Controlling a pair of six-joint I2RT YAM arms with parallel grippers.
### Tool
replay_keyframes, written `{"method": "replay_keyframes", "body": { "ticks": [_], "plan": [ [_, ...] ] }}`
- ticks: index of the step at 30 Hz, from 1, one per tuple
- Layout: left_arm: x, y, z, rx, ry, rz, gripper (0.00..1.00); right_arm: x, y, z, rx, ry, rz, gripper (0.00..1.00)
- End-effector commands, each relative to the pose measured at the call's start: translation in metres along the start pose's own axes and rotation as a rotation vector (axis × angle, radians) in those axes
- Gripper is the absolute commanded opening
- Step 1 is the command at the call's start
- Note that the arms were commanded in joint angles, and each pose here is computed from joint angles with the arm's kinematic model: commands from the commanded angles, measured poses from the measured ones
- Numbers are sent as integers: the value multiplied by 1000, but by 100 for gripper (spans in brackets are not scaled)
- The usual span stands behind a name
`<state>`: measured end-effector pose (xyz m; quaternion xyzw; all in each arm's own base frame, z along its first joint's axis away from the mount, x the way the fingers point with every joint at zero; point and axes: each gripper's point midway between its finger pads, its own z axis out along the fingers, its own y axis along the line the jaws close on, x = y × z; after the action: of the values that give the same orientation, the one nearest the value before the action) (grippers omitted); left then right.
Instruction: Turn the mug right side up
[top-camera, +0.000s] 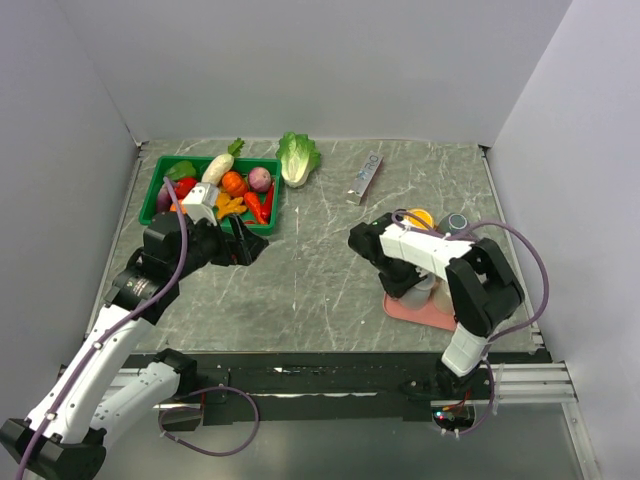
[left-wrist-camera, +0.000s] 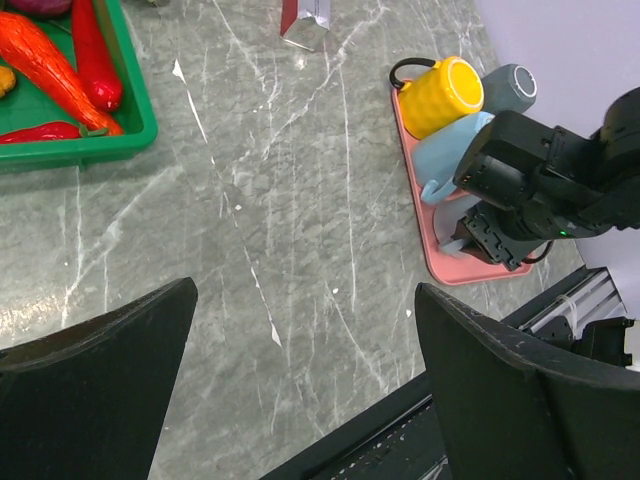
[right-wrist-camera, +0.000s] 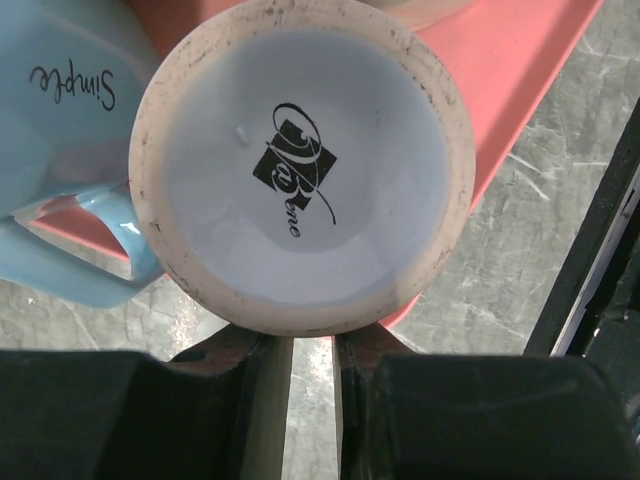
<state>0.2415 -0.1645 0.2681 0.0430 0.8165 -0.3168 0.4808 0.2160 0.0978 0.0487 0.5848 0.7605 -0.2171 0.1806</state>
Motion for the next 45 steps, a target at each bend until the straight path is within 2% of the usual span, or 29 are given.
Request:
{"method": "replay_keyframes", "body": {
  "ticks": [1,5,9,13,15,23,24,27,28,32,36,41,45],
  "plan": [
    [-7,-11,-1,52,-31,-6,96,-37,-36,-16,24,-79,46,0],
    [-9,-17,-1,79,-29,-16,96,-46,-48,-27,-31,-51,34,0],
    [-12,-29,-1,138,-33,-40,96,-51,-57,-50,-181,56,-3,0],
    [-14,-42,0,209,-34,-65,96,-52,-44,-82,-441,138,-143,0],
    [-16,-48,2,238,-33,-86,96,-56,-33,-109,-594,174,-153,0],
    [-39,-82,4,405,-54,-118,96,-80,-14,-210,-1106,184,-295,0],
    [-40,-85,6,421,-46,-131,96,-84,-4,-235,-1227,180,-274,0],
    [-45,-95,6,466,-45,-137,96,-82,-6,-271,-1460,194,-321,0],
    [-46,-98,5,477,-46,-135,96,-88,-4,-297,-1588,177,-300,0],
    [-53,-116,-2,553,-55,-145,96,-87,-20,-360,-1929,221,-334,0],
    [-59,-139,-10,657,-53,-184,97,-94,-27,-400,-2113,213,-337,0],
    [-66,-172,-22,788,-83,-216,98,-100,-26,-428,-2228,204,-295,0],
    [-70,-191,-21,837,-104,-222,97,-97,-27,-443,-2287,252,-284,0]
  ]
}}
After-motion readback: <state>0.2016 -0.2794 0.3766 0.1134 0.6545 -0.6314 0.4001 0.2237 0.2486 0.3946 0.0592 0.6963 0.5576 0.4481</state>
